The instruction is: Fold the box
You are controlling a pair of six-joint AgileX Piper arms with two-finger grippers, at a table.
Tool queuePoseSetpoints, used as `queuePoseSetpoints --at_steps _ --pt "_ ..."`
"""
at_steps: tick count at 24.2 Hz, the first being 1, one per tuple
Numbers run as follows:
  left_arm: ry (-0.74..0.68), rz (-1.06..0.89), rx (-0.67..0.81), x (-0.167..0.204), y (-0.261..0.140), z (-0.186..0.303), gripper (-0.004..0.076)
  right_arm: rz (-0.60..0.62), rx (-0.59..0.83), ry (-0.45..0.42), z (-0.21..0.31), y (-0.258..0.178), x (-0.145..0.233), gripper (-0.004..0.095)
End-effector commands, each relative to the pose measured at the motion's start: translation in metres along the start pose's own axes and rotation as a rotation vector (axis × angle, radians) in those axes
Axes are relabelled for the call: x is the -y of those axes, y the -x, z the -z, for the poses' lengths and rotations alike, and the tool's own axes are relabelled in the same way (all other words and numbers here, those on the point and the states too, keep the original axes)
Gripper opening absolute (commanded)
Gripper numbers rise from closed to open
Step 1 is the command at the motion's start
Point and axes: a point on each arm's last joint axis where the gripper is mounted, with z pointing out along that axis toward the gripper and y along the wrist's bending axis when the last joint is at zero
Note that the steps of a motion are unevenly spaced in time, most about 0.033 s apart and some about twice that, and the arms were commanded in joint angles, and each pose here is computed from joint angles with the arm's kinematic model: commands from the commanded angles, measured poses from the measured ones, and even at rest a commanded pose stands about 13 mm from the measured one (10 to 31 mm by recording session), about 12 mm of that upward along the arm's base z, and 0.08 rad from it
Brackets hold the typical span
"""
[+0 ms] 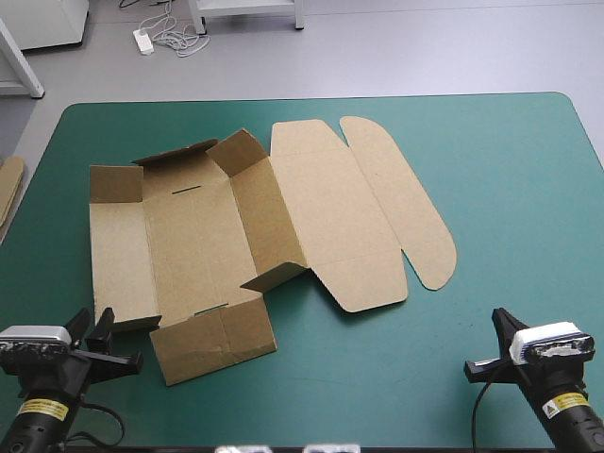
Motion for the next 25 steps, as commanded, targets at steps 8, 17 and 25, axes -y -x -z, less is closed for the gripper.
queuePoseSetpoints --at_steps 8,17,25 --pt "0.028 0.097 -0.238 -0.001 0.107 -0.024 0.0335 0.005 0.102 -0.009 0.001 0.016 0.001 -0.0019" --pt "0.080 0.251 -0.302 -0.003 0.130 -0.071 0.0333 0.005 0.105 -0.009 0.001 0.016 0.001 -0.0019" --pt "0.208 0.475 -0.374 -0.060 0.116 -0.094 0.0333 0.005 0.112 -0.010 0.001 0.017 0.001 -0.0019"
